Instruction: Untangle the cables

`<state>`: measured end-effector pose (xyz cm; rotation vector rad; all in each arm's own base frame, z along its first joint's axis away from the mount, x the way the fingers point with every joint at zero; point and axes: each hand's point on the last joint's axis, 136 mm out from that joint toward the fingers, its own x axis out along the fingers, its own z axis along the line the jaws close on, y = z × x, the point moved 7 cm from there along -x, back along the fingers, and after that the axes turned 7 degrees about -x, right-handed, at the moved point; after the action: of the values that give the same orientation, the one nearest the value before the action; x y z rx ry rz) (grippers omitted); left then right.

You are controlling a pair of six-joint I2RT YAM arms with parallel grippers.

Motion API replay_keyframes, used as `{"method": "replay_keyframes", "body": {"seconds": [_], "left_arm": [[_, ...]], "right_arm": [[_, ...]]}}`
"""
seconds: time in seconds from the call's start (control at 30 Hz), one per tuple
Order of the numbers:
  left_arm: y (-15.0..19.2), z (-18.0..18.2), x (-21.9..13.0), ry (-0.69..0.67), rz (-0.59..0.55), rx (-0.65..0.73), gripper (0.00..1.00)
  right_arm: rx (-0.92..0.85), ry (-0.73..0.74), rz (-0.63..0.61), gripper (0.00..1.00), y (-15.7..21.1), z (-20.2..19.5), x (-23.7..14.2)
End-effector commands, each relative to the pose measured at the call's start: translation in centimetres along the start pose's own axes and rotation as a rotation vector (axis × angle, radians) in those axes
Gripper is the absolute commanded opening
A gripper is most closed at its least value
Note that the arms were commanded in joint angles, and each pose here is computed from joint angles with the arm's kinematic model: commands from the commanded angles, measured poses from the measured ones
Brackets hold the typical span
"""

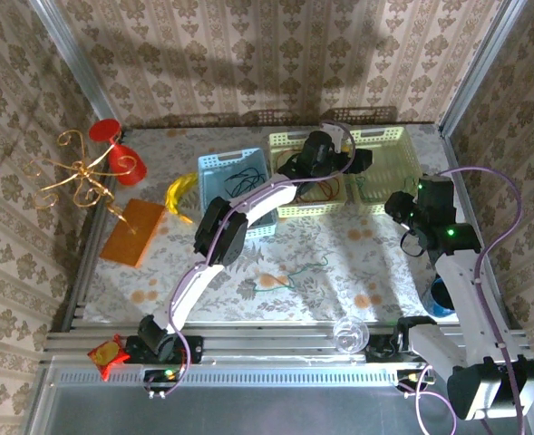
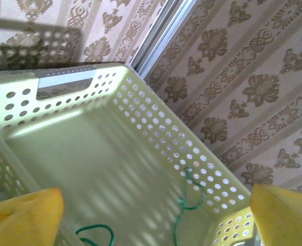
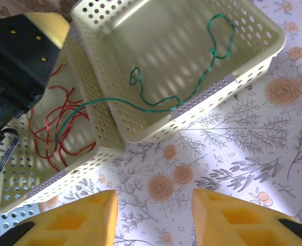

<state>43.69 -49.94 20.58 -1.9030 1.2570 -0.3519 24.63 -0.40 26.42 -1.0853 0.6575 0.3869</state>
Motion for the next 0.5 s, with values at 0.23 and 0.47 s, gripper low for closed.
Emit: {"method": "replay_keyframes", "body": {"seconds": [0.23,0.47], "left_arm": [[-10.8,-2.2,-11.1,-0.036,-0.243,0.081,0.96],[-6.6,1.6,-19.9,-0.243,-0.192,0.063,0.96]], "right_arm": [[-0.190,-0.106,0.070,0.45,1.9,2.9,-0.4],[-0.140,-0.104,0.172,0.45,2.5,5.3,3.8]]}}
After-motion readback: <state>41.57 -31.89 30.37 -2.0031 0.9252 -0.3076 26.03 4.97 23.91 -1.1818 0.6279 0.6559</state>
